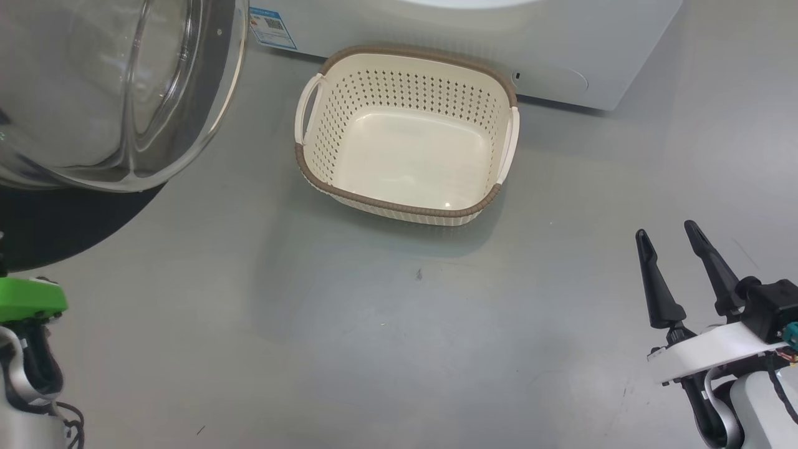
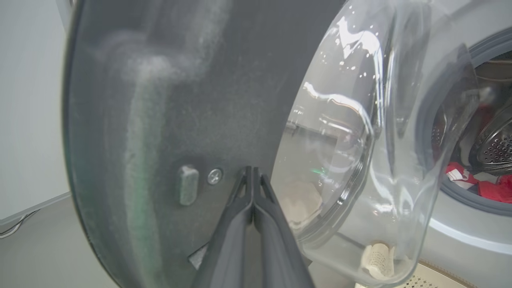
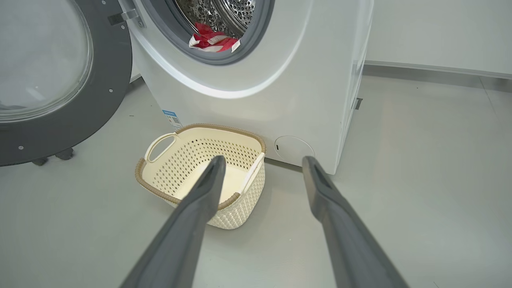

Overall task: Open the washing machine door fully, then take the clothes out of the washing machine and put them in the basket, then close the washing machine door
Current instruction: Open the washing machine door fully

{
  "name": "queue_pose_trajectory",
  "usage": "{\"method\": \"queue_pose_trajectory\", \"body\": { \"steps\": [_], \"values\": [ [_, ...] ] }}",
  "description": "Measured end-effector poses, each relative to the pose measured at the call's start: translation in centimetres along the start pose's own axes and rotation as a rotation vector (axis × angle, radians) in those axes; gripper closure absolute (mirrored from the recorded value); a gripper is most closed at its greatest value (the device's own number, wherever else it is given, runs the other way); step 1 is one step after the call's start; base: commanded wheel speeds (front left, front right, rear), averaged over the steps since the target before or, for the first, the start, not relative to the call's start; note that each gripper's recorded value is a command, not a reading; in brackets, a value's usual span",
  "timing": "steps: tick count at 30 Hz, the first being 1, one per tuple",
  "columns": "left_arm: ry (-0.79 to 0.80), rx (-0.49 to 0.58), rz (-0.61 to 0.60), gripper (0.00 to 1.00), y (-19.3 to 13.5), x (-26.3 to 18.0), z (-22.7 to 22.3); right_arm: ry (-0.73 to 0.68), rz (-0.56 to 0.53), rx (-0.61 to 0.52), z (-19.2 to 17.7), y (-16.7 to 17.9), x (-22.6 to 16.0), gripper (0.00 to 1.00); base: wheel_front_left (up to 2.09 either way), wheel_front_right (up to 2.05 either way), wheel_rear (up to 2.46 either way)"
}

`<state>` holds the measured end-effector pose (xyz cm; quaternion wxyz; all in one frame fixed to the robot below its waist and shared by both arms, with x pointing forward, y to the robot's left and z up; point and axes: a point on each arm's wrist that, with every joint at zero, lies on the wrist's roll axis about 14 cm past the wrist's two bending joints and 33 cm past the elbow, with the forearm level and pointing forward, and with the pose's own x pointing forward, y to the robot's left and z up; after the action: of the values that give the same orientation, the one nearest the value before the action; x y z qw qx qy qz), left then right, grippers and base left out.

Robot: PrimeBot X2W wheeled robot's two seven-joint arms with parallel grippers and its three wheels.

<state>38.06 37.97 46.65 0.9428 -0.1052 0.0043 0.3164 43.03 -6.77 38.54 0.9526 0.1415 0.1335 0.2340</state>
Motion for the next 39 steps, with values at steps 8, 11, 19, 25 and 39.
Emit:
{"method": "queue_pose_trajectory", "body": {
  "steps": [8, 11, 19, 25, 39],
  "values": [
    [-0.003, 0.023, 0.032, 1.0, 1.0, 1.8, 0.0, 0.016, -0.018, -0.003, -0.6, -1.5, 0.3, 0.0, 0.0, 0.0, 0.0],
    [0.0, 0.032, 0.041, 1.0, 1.3, 2.2, -0.1, 0.022, -0.021, -0.004, -0.9, -1.9, 0.5, 0.0, 0.0, 0.0, 0.0],
    [0.022, 0.041, 0.057, 1.0, 1.5, 2.9, -0.9, 0.031, -0.022, -0.005, -1.3, -2.5, 1.0, 0.0, 0.0, 0.0, 0.0],
    [0.041, 0.042, 0.063, 1.0, 1.7, 2.8, -1.4, 0.037, -0.016, -0.004, -1.5, -2.2, 1.0, 0.0, 0.0, 0.0, 0.0],
    [0.018, 0.075, -0.009, 1.0, 0.6, 1.8, 0.2, -0.025, -0.006, 0.025, 0.9, 0.3, 0.5, 0.0, 0.0, 0.0, 0.0]
  ]
}}
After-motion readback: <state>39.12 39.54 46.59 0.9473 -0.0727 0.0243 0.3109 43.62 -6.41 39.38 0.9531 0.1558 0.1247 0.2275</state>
